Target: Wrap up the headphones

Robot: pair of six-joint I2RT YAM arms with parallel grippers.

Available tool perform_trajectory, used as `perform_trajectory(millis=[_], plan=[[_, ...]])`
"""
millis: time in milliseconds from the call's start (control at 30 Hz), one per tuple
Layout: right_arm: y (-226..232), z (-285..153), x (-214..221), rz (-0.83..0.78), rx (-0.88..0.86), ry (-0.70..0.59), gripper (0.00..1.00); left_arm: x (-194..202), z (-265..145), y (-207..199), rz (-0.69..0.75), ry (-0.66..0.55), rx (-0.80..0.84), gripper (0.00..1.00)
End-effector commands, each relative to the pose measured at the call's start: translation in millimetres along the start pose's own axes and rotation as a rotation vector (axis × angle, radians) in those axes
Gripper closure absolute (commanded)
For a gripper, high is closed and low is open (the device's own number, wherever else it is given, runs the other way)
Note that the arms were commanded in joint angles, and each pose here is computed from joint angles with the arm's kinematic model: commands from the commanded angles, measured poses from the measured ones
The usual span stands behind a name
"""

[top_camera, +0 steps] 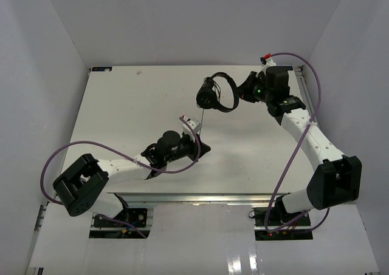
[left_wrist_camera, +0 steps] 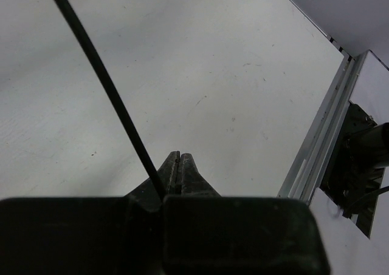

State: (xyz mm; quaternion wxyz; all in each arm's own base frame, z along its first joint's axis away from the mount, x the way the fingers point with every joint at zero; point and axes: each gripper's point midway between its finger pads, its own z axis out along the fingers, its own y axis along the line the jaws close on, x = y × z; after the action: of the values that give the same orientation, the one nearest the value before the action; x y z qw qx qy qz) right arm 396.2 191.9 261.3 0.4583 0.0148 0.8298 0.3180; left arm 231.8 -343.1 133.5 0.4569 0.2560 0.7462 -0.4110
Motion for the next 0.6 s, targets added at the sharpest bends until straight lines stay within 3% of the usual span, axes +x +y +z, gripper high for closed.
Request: perform_trajectory(millis=[0,333,567], plan=[[-6.4,4.9,-32.9,0.074,0.021,-0.127,0.92,-16.5,0.4,-13.3,-0.028,-0.068,-0.008,1.00],[-51.8,12.9,-47.8,-0.017,0.242,-0.237,0.92,-0.9,21.4,-38.7,0.069,0.071,-0.041,1.00],[-81.3,8.5,-47.0,-0.198,0.410,-0.328,0.92,-23.8,31.9,-45.3,0.081,0.122,-0.120,1.00]])
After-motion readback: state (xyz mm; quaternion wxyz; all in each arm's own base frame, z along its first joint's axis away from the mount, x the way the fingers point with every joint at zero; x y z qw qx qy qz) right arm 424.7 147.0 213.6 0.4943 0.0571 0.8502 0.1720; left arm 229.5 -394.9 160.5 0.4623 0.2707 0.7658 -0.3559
